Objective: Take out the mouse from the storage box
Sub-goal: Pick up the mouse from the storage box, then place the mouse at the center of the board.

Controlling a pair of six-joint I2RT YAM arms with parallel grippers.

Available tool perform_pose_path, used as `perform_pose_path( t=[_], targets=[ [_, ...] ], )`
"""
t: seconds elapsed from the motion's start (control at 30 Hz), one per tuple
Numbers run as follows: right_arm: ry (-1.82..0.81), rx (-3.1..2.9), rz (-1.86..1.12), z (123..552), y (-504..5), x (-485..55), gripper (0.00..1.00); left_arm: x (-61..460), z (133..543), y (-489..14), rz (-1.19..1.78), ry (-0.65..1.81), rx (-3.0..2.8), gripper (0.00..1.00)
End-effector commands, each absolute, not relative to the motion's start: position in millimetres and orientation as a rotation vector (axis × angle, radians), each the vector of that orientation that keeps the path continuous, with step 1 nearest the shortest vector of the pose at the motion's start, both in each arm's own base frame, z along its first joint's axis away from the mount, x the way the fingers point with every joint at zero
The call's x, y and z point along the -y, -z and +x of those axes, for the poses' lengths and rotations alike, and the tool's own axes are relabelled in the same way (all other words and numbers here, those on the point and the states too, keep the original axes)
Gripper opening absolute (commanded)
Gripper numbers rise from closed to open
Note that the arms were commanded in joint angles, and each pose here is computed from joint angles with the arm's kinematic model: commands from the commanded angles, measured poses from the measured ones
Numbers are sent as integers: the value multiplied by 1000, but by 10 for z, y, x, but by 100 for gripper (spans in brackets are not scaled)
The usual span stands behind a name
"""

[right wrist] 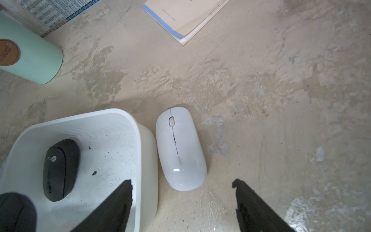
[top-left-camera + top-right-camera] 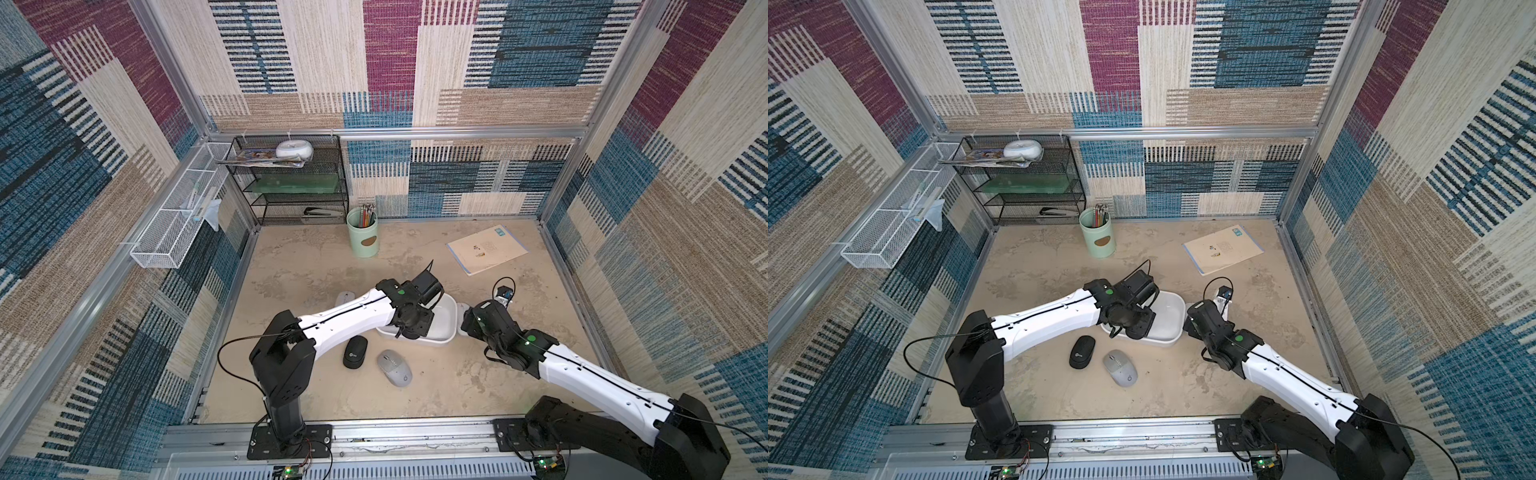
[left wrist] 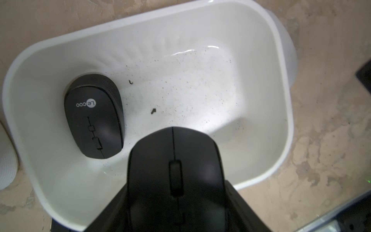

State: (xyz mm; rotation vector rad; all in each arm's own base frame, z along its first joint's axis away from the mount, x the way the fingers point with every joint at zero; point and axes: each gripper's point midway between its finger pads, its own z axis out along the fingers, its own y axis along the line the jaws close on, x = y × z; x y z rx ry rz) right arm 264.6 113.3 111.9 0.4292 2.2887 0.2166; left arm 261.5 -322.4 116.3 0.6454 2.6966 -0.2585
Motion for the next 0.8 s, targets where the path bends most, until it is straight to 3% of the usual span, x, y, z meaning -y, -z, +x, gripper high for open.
perform_pose_path(
  t=[0.0,0.37,0.77],
  targets=[
    [-167,-2279,435,2633,-1119,-1033,83,3247,2461,-1251,718,285,-2650,62],
    [-172,-2268,482,2627,-1111,-906,83,3568,1713,-1142,1054,398,-2560,62],
    [-175,-2260,533,2584,-1107,-816,83,3817,1434,-677,1283,343,-2548,62]
  ],
)
